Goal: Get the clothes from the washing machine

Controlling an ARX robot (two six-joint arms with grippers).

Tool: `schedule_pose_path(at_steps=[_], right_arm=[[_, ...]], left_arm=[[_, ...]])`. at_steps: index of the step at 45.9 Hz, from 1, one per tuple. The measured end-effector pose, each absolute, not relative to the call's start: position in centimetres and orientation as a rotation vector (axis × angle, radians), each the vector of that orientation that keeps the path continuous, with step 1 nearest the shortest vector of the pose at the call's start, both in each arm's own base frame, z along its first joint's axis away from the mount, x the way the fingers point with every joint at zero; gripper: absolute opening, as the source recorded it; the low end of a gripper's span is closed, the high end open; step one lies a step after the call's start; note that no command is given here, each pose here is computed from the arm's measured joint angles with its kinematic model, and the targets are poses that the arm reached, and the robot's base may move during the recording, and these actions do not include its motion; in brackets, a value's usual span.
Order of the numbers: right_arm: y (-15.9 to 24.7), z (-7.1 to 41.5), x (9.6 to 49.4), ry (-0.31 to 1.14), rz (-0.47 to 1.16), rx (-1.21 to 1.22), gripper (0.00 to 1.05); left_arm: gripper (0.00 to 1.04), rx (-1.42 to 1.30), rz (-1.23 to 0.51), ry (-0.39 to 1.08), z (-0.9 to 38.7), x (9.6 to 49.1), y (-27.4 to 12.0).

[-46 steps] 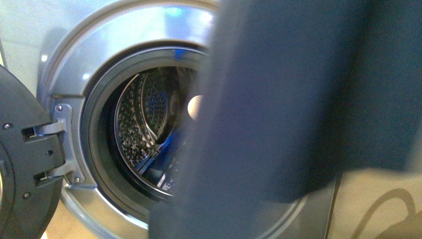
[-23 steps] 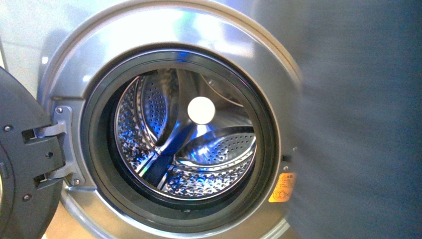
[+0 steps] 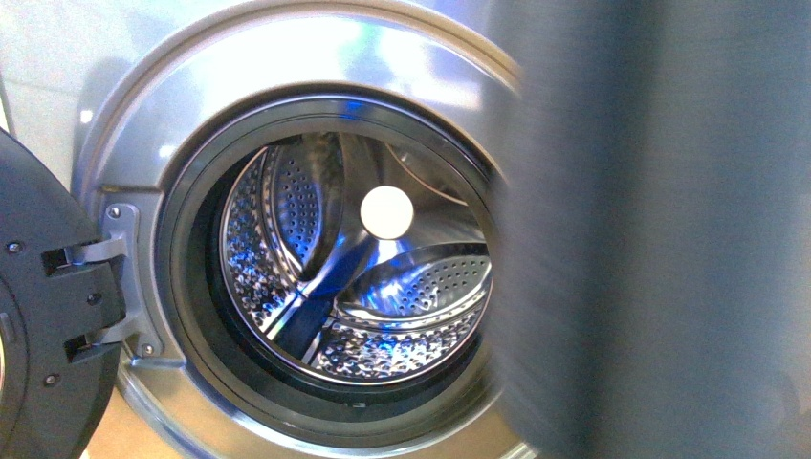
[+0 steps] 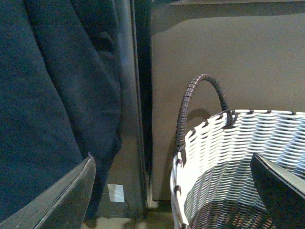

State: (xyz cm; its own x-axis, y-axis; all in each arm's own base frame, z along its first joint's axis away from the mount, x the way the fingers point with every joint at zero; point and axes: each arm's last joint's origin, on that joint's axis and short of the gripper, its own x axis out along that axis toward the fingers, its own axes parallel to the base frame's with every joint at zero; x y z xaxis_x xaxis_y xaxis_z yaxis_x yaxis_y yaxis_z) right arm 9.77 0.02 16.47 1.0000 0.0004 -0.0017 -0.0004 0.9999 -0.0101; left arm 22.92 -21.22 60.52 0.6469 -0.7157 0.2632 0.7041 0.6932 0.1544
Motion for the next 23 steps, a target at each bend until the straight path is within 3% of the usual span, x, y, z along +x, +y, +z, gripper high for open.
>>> schedule_pose_path(at_steps=[6, 10, 23], right_arm=[[-0.5, 18.4, 10.0, -0.154, 0.325, 0.103, 0.97], [-0.9, 19.2, 9.9, -0.185, 0.455, 0.132, 0.97], [0.1, 24.9, 12.4, -0.232, 0.647, 0.183, 0.97]], left_arm=[[0.05, 0.034, -0.800, -0.328, 60.8, 22.7, -21.0], [0.05, 0.034, -0.798, -0.327, 60.7, 22.7, -21.0], [0.05, 0.031, -0.792, -0.335, 60.9, 22.6, -20.9]])
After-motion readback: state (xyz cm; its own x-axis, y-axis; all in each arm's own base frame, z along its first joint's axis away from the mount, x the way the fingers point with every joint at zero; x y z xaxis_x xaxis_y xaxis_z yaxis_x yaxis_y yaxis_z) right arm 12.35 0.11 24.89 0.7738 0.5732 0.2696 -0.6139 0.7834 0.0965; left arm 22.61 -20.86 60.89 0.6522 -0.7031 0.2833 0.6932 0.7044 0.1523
